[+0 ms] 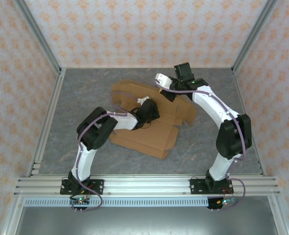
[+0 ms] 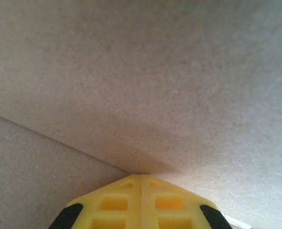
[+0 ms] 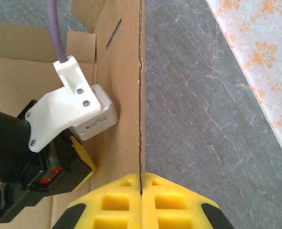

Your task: Fold the paper box

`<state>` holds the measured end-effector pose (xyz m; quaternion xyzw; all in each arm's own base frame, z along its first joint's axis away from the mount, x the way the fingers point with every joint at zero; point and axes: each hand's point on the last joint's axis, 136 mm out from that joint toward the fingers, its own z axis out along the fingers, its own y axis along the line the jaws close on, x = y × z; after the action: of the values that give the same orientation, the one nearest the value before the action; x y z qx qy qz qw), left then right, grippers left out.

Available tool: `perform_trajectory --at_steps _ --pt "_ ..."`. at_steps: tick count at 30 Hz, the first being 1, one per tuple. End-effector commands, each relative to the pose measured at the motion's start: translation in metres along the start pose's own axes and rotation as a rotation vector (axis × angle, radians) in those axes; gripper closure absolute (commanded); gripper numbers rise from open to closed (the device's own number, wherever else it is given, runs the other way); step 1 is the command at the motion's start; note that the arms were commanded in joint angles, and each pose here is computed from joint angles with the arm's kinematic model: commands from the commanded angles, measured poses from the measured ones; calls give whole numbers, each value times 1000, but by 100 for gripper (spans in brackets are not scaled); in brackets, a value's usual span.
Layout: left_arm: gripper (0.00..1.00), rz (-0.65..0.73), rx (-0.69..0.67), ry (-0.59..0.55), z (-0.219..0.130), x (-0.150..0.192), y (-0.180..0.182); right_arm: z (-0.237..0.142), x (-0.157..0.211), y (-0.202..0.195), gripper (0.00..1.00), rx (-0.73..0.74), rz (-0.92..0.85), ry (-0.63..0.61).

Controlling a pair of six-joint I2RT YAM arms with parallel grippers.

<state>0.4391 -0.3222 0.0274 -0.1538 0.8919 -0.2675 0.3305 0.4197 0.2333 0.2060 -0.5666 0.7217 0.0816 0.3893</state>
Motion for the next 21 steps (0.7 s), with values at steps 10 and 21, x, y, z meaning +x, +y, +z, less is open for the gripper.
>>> perform_trajectory --at_steps 10,21 --pt "93 15 -49 23 3 18 22 -3 -12 31 100 14 -42 -25" --pt "80 42 1 28 -27 9 7 -7 -15 12 100 100 -69 2"
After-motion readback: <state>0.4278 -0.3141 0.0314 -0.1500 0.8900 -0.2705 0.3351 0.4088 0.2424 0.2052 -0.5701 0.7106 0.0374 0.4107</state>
